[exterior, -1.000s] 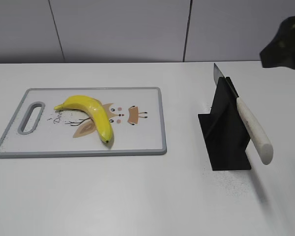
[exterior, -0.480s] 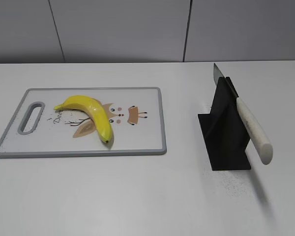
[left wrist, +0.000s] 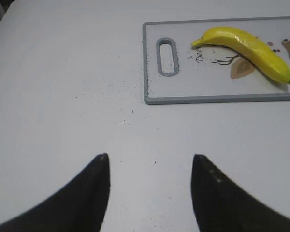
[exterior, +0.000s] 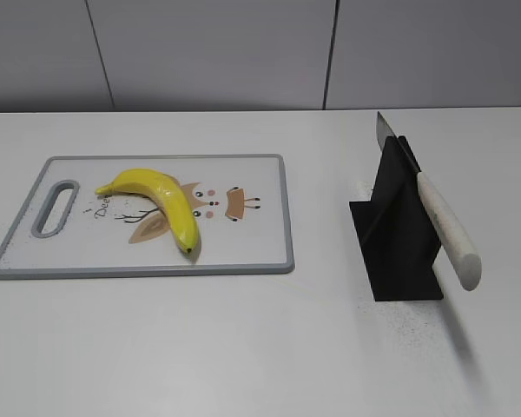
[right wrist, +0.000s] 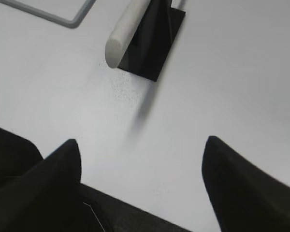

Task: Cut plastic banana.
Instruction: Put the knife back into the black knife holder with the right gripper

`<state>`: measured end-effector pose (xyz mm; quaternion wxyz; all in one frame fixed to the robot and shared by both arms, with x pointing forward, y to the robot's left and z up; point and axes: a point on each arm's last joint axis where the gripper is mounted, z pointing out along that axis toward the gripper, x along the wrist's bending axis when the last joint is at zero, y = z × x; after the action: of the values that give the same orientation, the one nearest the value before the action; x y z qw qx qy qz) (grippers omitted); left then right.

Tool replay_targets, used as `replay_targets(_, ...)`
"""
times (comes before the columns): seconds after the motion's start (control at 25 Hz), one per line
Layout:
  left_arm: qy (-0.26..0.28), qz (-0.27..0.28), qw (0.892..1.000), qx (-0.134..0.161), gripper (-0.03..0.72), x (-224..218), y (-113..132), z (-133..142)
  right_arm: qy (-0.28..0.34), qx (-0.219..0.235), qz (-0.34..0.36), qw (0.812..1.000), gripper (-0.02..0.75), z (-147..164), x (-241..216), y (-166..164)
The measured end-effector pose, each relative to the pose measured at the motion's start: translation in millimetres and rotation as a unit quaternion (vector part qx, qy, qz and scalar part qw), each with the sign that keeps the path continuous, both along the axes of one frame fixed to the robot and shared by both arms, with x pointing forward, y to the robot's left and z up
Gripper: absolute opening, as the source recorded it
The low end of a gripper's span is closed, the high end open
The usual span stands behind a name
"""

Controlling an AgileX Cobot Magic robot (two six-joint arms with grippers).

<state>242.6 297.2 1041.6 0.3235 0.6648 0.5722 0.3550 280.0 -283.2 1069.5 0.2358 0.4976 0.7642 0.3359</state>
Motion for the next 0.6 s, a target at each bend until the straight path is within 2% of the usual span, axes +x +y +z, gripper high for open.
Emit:
replay_targets(0.24, 0.000, 0.000, 1.000, 0.000, 0.526, 0.0, 0.0, 0.0, -0.015, 0.012, 0.002, 1.000, 0.591, -17.5, -14.3, -5.6)
replay_targets(0.6, 0.000, 0.000, 1.000, 0.000, 0.526, 0.0, -0.1, 0.0, -0.073, 0.043, 0.005, 0.996, 0.571, -15.5, -31.9, -12.9)
